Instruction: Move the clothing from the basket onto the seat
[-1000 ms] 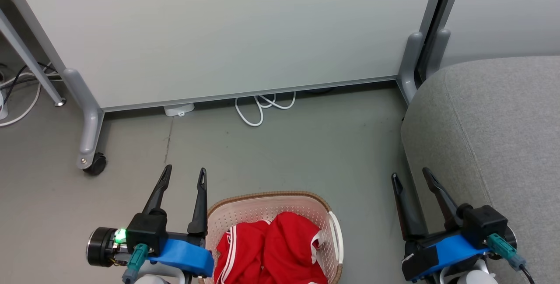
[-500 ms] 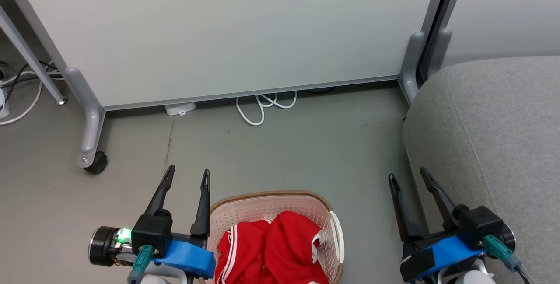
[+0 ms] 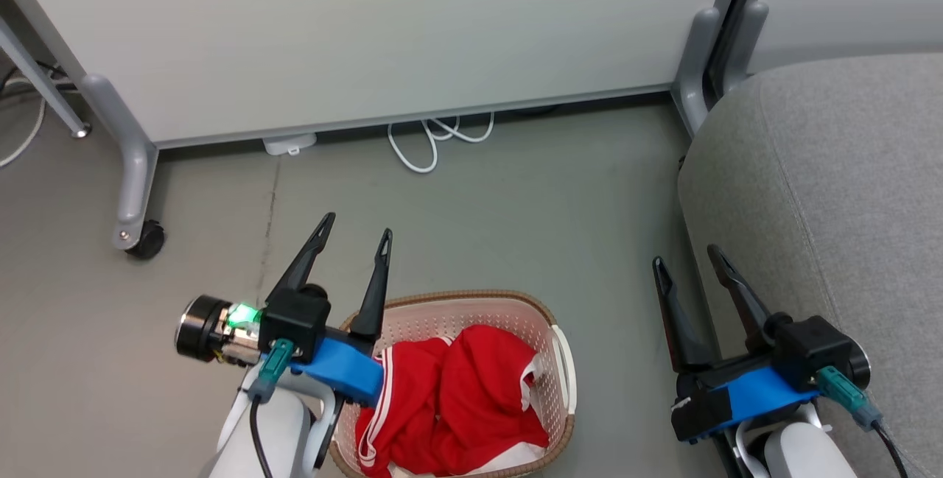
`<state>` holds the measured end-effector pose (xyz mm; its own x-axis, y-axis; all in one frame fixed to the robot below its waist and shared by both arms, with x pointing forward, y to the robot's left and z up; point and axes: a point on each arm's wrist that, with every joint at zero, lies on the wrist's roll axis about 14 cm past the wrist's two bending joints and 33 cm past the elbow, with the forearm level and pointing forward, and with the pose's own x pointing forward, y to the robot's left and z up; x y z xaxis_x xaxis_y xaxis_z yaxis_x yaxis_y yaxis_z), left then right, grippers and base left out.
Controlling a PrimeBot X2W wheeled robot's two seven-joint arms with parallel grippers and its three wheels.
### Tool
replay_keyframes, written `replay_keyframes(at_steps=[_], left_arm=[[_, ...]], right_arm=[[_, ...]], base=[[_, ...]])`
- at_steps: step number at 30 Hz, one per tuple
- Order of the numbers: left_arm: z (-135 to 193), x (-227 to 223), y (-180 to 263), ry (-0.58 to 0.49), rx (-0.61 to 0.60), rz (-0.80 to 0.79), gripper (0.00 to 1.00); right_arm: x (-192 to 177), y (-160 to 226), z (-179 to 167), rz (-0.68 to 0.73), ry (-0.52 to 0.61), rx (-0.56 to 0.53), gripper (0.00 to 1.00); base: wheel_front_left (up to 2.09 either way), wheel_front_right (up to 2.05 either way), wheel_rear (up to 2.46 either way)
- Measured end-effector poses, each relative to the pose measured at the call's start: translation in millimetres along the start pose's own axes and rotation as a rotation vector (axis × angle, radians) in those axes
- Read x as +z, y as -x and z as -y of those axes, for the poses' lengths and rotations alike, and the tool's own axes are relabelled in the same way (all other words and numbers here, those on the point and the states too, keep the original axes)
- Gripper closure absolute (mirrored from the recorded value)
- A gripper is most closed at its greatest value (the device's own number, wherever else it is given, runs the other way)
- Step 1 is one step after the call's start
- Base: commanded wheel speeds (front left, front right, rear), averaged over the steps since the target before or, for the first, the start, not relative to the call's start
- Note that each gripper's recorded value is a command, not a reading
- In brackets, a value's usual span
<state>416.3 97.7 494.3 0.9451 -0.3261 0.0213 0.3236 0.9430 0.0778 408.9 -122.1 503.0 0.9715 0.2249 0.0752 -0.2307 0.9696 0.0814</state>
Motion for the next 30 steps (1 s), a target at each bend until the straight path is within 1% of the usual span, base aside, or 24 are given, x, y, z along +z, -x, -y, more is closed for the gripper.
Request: replay_keyframes(at_steps=[6, 12, 16, 19, 23, 30], left_arm=[[13, -28, -34, -0.067, -0.121, -0.081, 0.0], [28, -75, -61, -0.137, -0.248, -0.198, 0.0], [34, -114, -72, -0.163, -0.321, -0.284, 0.0], [46, -148, -72, -0.19, -0.398, -0.365, 0.0], [52, -198, -66, -0.239, -0.491, -0.491, 0.0], [61, -277, -40, -0.323, -0.648, -0.703, 0.0]], right_arm=[[-12, -17, 11, -0.022, 0.0, -0.018, 0.0], [-30, -34, 27, -0.052, 0.005, -0.046, 0.0], [-45, -45, 39, -0.075, 0.01, -0.064, 0.0], [-61, -49, 48, -0.107, 0.013, -0.081, 0.0], [-80, -59, 56, -0.14, 0.022, -0.089, 0.0], [-116, -67, 69, -0.202, 0.034, -0.104, 0.0]], base=[[0.0, 0.0, 0.0], [0.0, 0.0, 0.0], [0.0, 0.0, 0.0], [0.0, 0.0, 0.0], [0.0, 0.0, 0.0], [0.0, 0.0, 0.0]])
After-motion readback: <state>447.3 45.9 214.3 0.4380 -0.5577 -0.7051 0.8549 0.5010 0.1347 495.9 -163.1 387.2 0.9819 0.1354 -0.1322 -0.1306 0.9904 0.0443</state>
